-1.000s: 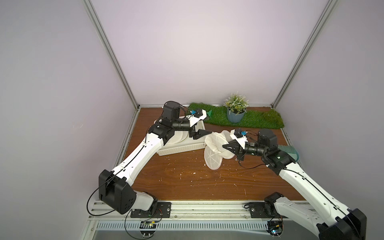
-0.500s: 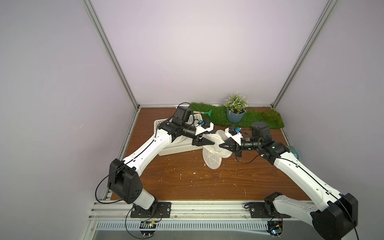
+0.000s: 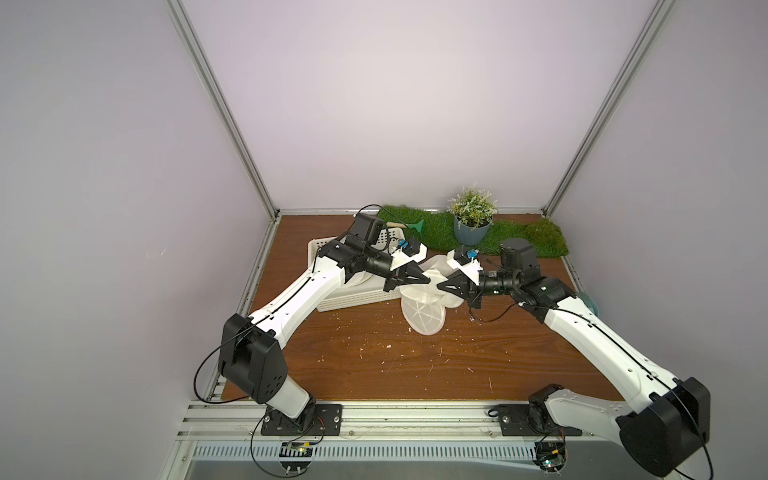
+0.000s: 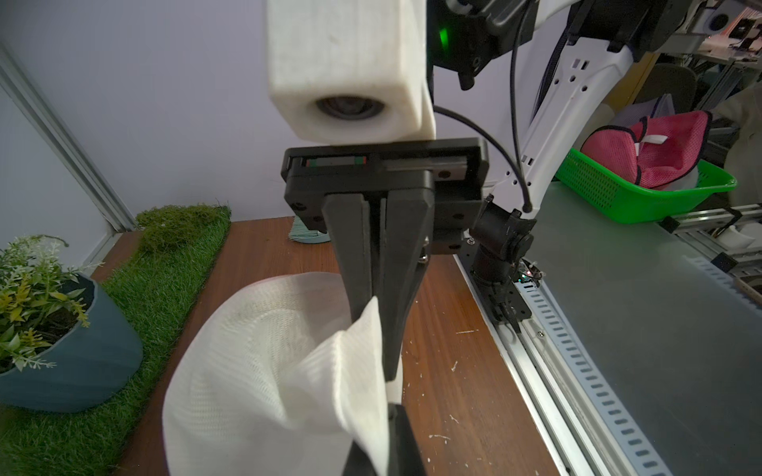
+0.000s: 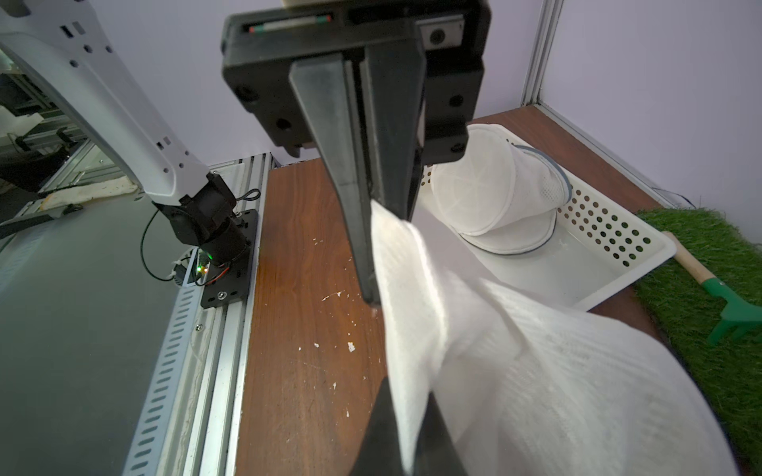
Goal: Turn the laundry bag inside out
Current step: Turn over the laundry bag.
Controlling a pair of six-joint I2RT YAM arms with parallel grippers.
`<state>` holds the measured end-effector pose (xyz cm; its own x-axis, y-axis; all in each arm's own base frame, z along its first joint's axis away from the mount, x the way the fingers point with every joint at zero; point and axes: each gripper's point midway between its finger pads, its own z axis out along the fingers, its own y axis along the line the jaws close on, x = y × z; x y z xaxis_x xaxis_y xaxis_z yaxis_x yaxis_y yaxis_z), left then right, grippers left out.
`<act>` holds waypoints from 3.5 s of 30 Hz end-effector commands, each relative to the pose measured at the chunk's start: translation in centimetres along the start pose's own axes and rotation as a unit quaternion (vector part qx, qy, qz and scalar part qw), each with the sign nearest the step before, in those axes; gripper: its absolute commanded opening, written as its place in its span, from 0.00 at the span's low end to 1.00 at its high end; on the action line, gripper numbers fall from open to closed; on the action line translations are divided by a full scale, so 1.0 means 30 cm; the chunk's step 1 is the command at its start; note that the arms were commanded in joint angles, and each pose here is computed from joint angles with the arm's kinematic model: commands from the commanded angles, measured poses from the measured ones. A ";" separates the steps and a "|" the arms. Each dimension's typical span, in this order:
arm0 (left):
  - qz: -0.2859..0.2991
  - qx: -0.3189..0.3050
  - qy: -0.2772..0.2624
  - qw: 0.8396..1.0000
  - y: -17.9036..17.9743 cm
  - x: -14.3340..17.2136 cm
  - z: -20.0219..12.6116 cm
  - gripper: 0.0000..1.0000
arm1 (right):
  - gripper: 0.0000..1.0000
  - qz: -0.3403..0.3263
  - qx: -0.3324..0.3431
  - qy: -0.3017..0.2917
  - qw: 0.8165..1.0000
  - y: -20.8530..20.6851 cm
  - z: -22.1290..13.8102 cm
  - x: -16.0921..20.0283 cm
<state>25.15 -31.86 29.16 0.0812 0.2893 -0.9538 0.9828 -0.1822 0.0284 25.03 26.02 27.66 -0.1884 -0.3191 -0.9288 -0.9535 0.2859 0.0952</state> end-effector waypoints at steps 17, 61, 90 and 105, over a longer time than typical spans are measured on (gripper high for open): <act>-0.049 0.027 -0.042 0.998 -0.037 -0.088 -0.056 0.00 | 0.67 0.080 0.159 -0.202 0.963 0.055 -0.270 0.119; 0.001 0.068 -0.084 0.994 -0.176 -0.238 -0.095 0.00 | 0.00 0.070 0.255 -0.184 0.947 -0.242 -0.216 0.157; -0.074 -0.078 -0.316 0.943 -0.024 -0.426 -0.145 0.00 | 0.63 0.193 0.321 -0.126 0.919 -0.427 -0.214 0.218; -0.240 -0.187 -0.453 0.838 0.118 -0.464 -0.281 0.00 | 0.71 -0.002 0.249 -0.201 0.947 -0.073 -0.240 0.094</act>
<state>29.34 -29.91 41.49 -0.3333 -0.5004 -0.7991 0.8721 0.1585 -0.4630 26.73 15.49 23.34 -0.1829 -0.0182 -0.9830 -0.6019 0.7926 0.0973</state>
